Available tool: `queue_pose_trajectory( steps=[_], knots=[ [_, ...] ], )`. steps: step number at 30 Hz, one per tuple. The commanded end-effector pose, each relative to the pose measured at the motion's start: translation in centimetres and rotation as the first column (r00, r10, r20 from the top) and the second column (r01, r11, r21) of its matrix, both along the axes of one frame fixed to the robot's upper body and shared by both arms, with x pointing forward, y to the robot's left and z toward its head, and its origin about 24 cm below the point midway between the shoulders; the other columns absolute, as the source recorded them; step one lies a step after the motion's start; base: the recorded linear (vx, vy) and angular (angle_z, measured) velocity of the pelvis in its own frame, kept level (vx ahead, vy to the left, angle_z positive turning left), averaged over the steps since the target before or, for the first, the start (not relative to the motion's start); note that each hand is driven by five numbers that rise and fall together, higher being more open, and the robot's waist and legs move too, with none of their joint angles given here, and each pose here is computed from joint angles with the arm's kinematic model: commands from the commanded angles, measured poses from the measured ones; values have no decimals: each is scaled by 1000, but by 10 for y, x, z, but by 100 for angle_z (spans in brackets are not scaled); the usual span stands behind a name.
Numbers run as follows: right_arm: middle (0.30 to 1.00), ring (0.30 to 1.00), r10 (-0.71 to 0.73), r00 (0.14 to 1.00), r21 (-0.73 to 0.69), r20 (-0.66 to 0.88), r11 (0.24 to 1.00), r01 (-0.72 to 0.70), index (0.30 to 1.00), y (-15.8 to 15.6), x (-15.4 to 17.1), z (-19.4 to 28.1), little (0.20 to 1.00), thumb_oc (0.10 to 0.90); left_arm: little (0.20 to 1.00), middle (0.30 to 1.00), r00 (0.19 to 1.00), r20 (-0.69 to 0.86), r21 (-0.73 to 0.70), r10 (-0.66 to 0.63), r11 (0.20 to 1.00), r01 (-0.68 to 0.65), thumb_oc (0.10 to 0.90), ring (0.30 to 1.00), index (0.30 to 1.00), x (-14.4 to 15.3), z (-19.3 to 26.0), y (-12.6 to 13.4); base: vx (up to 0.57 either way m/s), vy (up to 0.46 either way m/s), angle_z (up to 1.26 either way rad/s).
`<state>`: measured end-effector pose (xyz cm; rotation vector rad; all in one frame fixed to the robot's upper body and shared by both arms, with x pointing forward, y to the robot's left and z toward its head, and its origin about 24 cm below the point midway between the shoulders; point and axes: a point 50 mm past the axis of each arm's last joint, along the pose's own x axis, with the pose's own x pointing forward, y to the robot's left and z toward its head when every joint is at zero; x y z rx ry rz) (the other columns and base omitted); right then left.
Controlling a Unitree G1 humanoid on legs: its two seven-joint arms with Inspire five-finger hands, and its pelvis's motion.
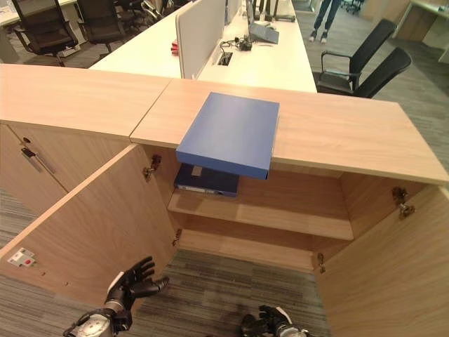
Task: Put the empty folder in the office cabinet
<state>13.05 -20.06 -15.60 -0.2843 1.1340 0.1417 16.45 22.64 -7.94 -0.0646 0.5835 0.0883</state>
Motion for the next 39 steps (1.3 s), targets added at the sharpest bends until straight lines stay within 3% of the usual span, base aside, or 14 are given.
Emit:
queue_pose_trajectory(
  steps=[1, 6, 10, 16, 17, 19, 23, 29, 35, 39],
  knots=[
    [900, 900, 9, 999, -110, -45, 994, -14, 900, -32, -8, 2, 900, 800, 900, 900, 965, 260, 8, -18, 1000, 16, 800, 900, 900, 31, 46, 5, 103, -178, -25],
    [900, 900, -13, 999, -101, -41, 995, 9, 900, -28, -12, 0, 900, 800, 900, 900, 872, 486, 140, -62, 990, -8, 800, 900, 900, 45, 100, 9, 64, -102, 11],
    [900, 900, -1, 998, -108, -61, 994, -6, 900, -20, -19, -4, 900, 800, 900, 900, 763, 642, 295, -70, 942, -162, 800, 900, 900, 52, 142, 18, 63, -67, 5],
    [900, 900, -1, 994, -119, -111, 993, -12, 900, -7, -33, -11, 900, 800, 900, 900, 610, 776, 546, -160, 656, -521, 800, 900, 900, 51, 197, 39, 61, -43, 6],
    [900, 900, -1, 994, -118, -111, 993, -12, 900, -7, -33, -11, 900, 800, 900, 900, 610, 776, 546, -160, 656, -522, 800, 900, 900, 51, 197, 39, 0, 0, 0],
    [900, 900, 8, 992, -119, -128, 993, -23, 900, -3, -38, -13, 900, 800, 900, 900, 523, 827, 540, -208, 554, -634, 800, 900, 900, 51, 222, 42, 47, -28, 5],
    [900, 900, 14, 987, -122, -161, 992, -34, 900, 0, -46, -15, 900, 800, 900, 900, 406, 865, 501, -295, 458, -734, 800, 900, 900, 54, 254, 40, 31, -30, 4],
    [900, 900, 47, 981, -127, -186, 989, -72, 900, 4, -49, -16, 900, 800, 900, 900, 317, 843, 498, -435, 409, -764, 800, 900, 900, 63, 281, 25, 0, 0, 0],
    [900, 900, 74, 978, -130, -194, 986, -101, 900, 0, -47, -16, 900, 800, 900, 900, 315, 725, 645, -613, 443, -623, 800, 900, 900, 79, 285, -2, -13, -4, -7],
    [900, 900, 89, 977, -125, -196, 985, -115, 900, -1, -45, -15, 900, 800, 900, 900, 307, 636, 730, -708, 424, -536, 800, 900, 900, 84, 284, -17, 0, 11, -8]
  ],
)
